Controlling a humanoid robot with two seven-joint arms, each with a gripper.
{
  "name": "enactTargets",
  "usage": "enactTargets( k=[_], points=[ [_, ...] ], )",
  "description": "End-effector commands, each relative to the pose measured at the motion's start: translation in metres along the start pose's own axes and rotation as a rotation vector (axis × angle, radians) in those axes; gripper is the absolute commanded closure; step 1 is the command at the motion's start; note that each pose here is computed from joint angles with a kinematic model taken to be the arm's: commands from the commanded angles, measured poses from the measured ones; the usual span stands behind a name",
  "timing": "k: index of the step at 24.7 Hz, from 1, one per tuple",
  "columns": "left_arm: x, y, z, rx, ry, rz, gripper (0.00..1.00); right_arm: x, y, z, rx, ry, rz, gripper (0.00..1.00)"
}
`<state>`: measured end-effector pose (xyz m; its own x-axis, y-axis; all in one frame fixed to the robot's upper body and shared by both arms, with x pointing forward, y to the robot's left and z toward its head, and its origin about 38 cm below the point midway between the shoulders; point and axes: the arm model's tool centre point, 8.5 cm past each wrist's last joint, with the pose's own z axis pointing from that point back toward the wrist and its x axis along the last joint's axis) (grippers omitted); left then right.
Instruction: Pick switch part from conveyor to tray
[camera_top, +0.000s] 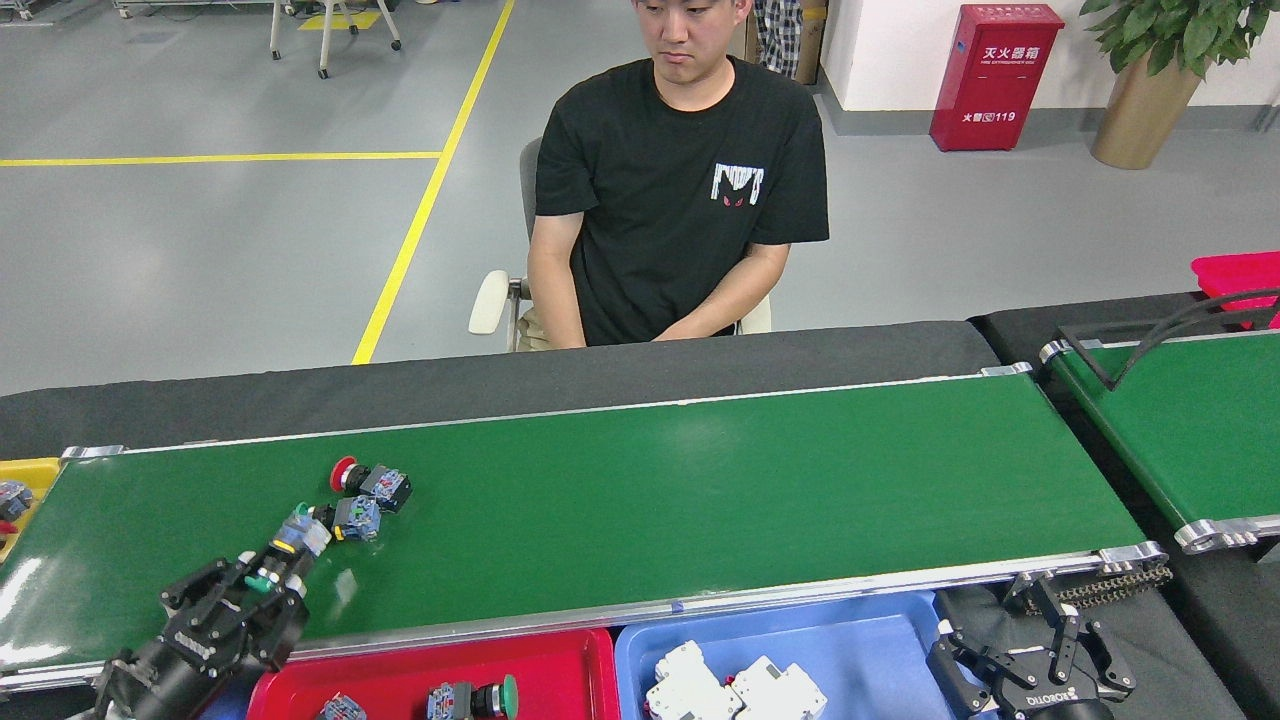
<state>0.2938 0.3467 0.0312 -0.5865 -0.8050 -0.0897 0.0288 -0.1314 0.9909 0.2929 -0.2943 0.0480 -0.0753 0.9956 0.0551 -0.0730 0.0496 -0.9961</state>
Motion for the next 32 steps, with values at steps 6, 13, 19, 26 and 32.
enactTargets(
  k=[6, 13, 19, 26, 32],
  points=[
    [0.058, 0.017, 0.023, 0.055, -0.067, 0.003, 0.0, -0.006, -0.003, -0.001, -0.01, 0.011, 0.005, 0.0],
    [0.06, 0.014, 0.03, 0.096, 0.037, 0.05, 0.0, -0.011, -0.001, 0.002, -0.001, 0.025, 0.008, 0.0],
    [0.004, 0.003, 0.081, 0.068, 0.397, 0.024, 0.0, -0.011, 0.0, 0.003, 0.0, 0.024, 0.007, 0.0],
    [-0.015, -0.013, 0.105, 0.017, 0.488, 0.041, 0.0, -0.01, 0.001, 0.003, 0.002, 0.022, 0.009, 0.0],
    [-0.061, -0.003, 0.079, -0.146, 0.589, 0.029, 0.0, -0.009, 0.0, 0.002, -0.002, 0.02, 0.006, 0.0]
  ],
)
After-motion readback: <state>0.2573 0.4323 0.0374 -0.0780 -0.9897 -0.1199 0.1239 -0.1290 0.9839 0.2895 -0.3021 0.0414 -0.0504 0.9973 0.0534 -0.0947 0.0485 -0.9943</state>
